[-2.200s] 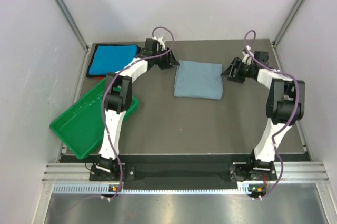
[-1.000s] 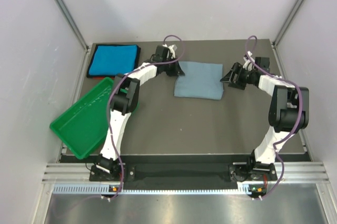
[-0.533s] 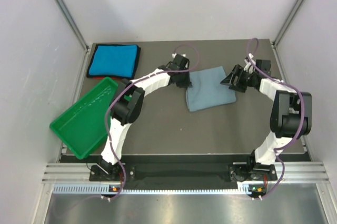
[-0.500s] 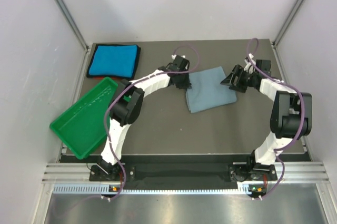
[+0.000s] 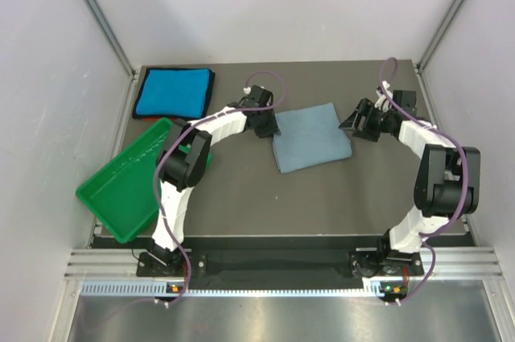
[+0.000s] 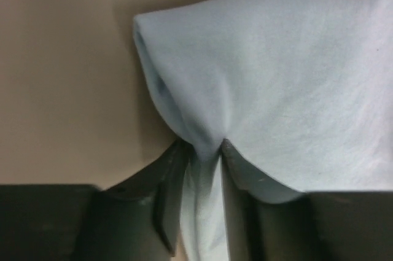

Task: Fold and stack the t-shirts
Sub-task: Neatly place the folded tshirt to the corner

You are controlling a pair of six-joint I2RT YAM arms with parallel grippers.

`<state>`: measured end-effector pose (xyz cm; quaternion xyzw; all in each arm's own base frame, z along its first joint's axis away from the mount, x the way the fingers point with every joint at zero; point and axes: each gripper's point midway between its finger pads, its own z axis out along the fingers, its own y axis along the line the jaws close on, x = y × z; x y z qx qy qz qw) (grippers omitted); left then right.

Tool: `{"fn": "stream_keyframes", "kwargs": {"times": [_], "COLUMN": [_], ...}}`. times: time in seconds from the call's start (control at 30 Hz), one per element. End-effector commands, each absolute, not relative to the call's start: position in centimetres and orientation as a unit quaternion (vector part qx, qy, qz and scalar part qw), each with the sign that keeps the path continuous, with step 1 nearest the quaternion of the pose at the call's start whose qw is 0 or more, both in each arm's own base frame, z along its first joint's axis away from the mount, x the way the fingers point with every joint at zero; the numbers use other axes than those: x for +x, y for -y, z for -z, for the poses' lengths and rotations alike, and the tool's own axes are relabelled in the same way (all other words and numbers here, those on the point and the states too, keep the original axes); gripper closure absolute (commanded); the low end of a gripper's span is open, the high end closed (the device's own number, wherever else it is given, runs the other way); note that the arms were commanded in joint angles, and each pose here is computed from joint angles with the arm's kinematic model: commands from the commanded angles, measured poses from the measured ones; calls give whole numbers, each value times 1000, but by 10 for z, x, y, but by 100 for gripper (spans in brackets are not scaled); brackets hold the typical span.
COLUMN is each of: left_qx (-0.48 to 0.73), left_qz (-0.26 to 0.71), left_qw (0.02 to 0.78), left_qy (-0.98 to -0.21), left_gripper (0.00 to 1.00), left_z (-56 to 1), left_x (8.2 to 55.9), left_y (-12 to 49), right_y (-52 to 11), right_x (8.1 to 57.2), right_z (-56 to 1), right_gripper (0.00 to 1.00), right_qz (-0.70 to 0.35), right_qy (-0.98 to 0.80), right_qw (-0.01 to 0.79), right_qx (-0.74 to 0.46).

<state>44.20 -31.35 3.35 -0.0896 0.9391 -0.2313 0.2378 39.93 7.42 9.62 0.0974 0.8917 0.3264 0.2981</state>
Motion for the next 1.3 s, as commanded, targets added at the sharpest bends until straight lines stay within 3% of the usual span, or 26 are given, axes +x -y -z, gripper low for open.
{"fn": "stream_keyframes", "kwargs": {"times": [0.0,0.23,0.43,0.53,0.63,0.93,1.27], "left_qx": [-96,-93,-77,-74,-59,13,14], "left_qz": [208,201,241,245,249,152,121], "left_qw": [257,245,213,209,215,309,319], "left_qy": [-939,-944,-944,-944,-943,-939,-940], "left_gripper": [60,56,66,78,100,100,100], "left_z": [-39,-18,-4,-3,-8,-106,-121], "left_x": [448,453,442,443,448,480,477], "left_y": [292,290,312,317,319,287,272], "right_y": [-73,-75,-75,-75,-77,-86,-88], "right_x": [401,402,404,403,401,393,395], "right_z": [-117,-119,-122,-121,-120,-123,-129], "right_gripper": [30,30,30,30,30,30,29], "right_qz": [-320,-325,-325,-326,-330,-340,-348], "right_qy": [-885,-884,-883,-883,-882,-876,-871], "right_qw": [328,327,329,328,327,333,339], "right_qx": [78,77,74,75,77,75,77]}}
